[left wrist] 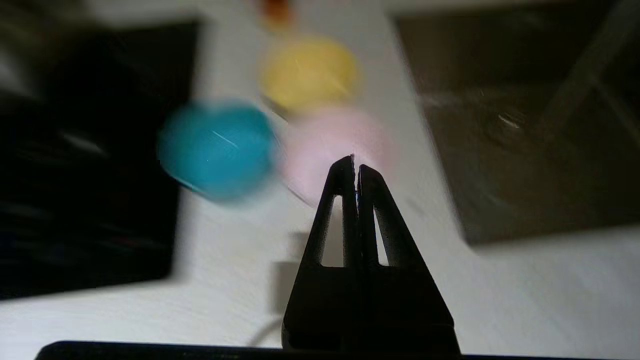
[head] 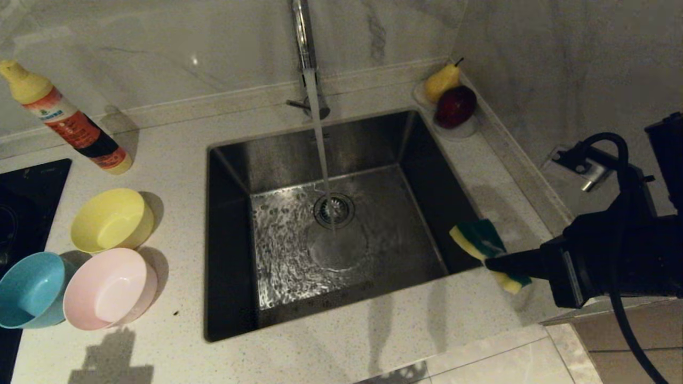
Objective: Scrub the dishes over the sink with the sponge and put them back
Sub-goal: Pick up a bowl and the sponge
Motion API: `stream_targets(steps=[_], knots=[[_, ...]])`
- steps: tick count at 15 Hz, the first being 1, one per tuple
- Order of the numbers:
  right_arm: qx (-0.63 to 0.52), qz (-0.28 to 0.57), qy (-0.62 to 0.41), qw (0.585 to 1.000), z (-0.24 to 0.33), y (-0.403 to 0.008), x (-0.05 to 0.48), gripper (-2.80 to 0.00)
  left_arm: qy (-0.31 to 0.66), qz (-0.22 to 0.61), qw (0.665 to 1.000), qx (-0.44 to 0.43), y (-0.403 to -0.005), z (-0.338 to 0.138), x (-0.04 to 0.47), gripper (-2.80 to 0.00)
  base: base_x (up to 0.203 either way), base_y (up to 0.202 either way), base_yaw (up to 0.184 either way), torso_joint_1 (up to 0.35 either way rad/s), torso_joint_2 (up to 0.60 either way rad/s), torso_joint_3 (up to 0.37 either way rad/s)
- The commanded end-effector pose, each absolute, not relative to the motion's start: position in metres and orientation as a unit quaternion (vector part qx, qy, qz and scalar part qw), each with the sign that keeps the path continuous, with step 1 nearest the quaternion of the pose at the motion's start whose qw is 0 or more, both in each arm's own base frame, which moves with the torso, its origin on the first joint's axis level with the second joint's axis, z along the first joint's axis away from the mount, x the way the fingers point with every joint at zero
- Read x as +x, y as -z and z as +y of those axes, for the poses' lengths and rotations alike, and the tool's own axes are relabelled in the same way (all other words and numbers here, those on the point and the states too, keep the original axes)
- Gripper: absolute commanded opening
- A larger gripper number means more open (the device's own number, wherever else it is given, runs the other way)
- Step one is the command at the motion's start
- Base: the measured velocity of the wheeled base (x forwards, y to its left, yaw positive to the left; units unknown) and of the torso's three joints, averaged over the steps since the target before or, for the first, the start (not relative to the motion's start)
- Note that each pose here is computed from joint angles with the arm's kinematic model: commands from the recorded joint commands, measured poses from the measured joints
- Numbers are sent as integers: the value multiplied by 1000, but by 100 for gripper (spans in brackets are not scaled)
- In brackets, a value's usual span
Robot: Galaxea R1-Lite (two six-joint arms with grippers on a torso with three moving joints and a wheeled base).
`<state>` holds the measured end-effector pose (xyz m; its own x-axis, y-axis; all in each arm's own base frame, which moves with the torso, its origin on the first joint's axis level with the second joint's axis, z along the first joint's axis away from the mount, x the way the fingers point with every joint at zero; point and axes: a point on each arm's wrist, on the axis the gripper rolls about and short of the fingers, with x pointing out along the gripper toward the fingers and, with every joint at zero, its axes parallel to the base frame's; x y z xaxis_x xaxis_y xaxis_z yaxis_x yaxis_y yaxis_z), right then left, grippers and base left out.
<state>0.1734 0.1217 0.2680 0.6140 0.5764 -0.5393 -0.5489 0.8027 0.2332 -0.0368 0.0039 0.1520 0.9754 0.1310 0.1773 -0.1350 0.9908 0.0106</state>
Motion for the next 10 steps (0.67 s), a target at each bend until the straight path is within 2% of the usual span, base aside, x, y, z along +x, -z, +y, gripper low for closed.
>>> stream_targets(steps=[1,5,10], knots=[[24,296,-315,901,120,-273,171,-280,-157,-70,984,33,-209,8,-23,-280,0,0,0,0,0,0],[23,296,-313,902,120,-273,173,-280,-249,-23,966,62,-273,11,12,-280,0,0,0,0,0,0],[23,299,-312,901,120,-272,174,-280,-307,94,943,93,-287,14,81,-280,0,0,0,0,0,0]])
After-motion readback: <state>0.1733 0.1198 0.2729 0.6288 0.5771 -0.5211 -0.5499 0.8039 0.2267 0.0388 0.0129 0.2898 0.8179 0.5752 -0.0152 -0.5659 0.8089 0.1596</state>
